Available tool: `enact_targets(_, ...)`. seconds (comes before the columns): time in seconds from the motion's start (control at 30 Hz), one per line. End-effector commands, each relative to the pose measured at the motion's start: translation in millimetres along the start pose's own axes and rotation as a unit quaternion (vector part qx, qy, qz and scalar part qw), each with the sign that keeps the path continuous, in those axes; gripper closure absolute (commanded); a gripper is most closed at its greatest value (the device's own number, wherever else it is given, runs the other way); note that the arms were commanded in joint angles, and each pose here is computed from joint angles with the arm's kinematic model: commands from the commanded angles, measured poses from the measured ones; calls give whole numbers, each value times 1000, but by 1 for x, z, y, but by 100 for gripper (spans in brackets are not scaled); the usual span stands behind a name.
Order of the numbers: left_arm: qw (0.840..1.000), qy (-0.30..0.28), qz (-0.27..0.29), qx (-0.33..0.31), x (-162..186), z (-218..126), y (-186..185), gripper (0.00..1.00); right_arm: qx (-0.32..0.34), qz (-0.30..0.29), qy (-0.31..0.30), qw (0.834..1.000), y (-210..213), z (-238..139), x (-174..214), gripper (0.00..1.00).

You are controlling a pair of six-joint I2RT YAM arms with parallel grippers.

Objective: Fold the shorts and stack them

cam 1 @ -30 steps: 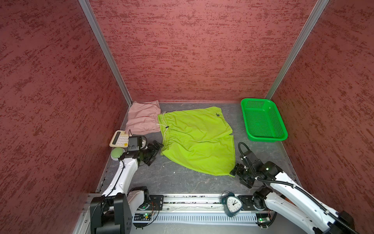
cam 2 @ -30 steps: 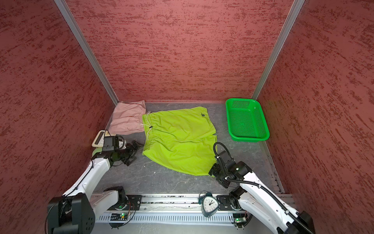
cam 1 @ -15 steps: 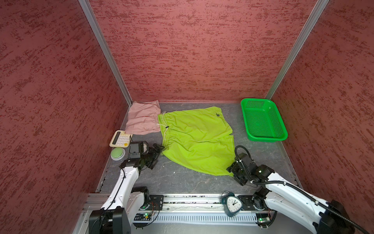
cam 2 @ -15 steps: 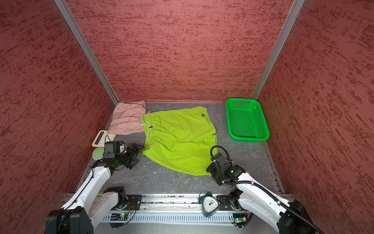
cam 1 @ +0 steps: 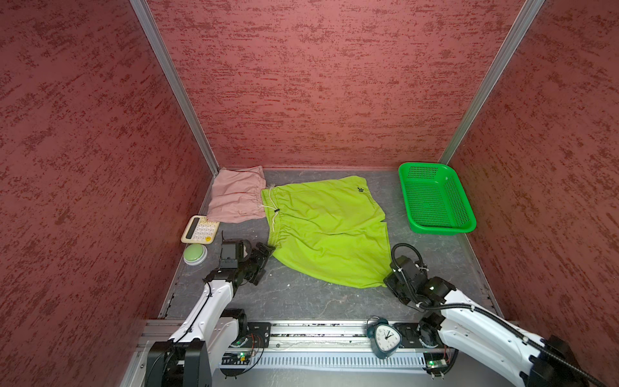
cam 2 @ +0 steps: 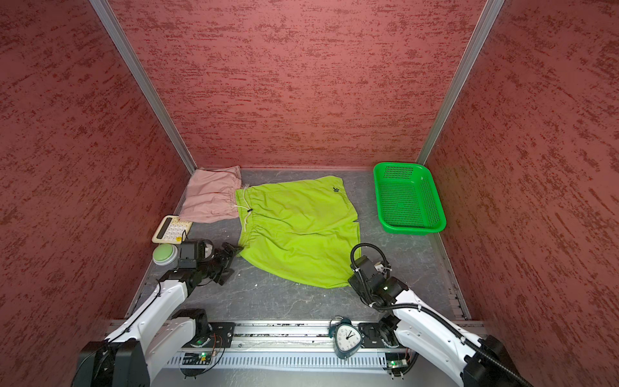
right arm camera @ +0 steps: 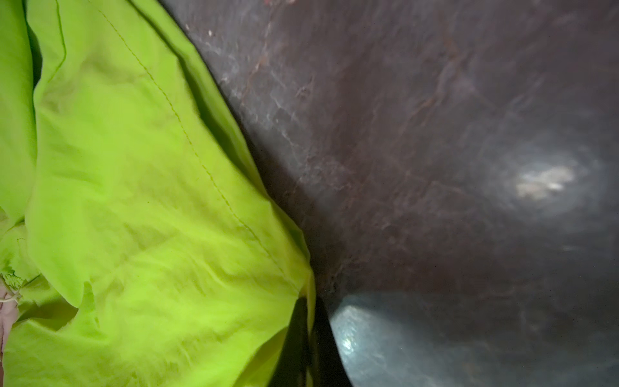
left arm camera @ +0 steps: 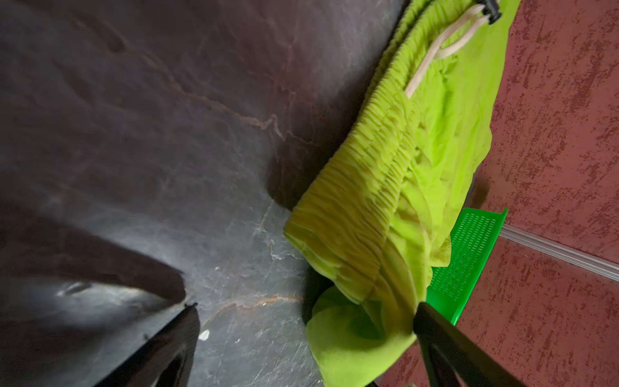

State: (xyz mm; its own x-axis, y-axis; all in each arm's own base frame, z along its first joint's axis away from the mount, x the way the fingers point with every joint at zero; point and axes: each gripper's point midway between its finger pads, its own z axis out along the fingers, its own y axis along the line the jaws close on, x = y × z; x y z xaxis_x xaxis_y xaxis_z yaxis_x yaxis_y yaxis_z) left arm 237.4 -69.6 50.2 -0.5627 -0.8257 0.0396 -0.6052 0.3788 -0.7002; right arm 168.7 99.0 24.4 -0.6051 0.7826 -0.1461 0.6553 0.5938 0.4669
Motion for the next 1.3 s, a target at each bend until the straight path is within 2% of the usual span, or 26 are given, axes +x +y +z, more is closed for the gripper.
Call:
enact_targets(0.0,999,-28,-20,21,-11,5,-5,3,-15,1,-32,999,12,-10,-12,98)
enact_targets(0.23,995,-67,-52,44,-24,9,-5,7,-18,-9,-42,999,16,-14,-16,99)
enact_targets(0.57,994,-52,-70,67,-25,23,-14,10,-25,-7,-50,998,17,-18,-19,99)
enact_targets(0.67,995,-38,-66,69,-22,28,-20,19,-26,-7,-51,998,18,-18,-20,100)
enact_targets(0.77,995,-33,-63,70,-20,31,-22,35,-27,-8,-56,998,18,-20,-21,100)
enact_targets(0.9,996,-36,-56,65,-21,30,-20,70,-27,-8,-65,998,19,-23,-25,100)
enact_targets(1.0,997,-40,-43,58,-25,27,-21,87,-25,-13,-80,996,17,-29,-31,100)
enact_targets(1.07,997,-42,-32,56,-28,23,-25,93,-23,-17,-96,995,17,-36,-37,100)
enact_targets(1.17,998,-41,-2,50,-34,14,-35,94,-22,-29,-129,991,21,-51,-50,100)
enact_targets(1.27,998,-30,58,25,-37,0,-50,94,-17,-53,-163,985,27,-70,-63,100)
